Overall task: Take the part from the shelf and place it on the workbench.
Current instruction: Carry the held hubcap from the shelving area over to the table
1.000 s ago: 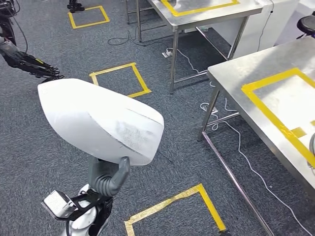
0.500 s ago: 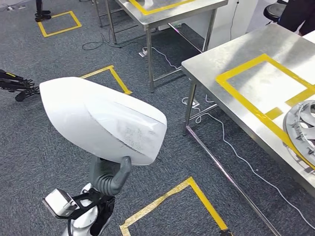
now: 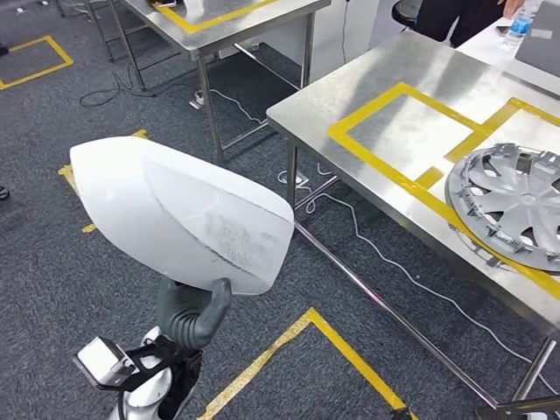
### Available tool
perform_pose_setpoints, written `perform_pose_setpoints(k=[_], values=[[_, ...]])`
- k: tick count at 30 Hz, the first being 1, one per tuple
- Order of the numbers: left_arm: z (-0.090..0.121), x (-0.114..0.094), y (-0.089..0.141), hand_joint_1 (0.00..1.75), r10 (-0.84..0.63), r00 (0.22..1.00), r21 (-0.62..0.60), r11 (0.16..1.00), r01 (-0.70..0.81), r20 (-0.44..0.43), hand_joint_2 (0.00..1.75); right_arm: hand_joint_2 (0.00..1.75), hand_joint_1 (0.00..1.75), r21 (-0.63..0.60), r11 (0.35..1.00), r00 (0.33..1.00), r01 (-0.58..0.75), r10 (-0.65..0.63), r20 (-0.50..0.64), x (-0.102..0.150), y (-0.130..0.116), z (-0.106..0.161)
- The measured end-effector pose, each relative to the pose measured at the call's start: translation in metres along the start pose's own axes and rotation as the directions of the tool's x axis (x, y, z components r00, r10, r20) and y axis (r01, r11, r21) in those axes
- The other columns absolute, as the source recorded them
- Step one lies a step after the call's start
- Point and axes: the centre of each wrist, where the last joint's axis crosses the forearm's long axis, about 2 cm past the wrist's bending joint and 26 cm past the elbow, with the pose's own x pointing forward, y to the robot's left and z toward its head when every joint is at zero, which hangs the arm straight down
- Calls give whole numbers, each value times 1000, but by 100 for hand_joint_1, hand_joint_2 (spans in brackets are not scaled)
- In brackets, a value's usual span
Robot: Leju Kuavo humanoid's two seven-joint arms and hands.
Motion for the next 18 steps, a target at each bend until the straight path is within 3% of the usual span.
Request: perform_pose_setpoints(k=[18], values=[[-3, 0, -2, 175, 5, 1000, -1, 1000, -5, 7, 175, 175, 0, 23, 1000, 1000, 7, -6, -16, 0, -2, -1]])
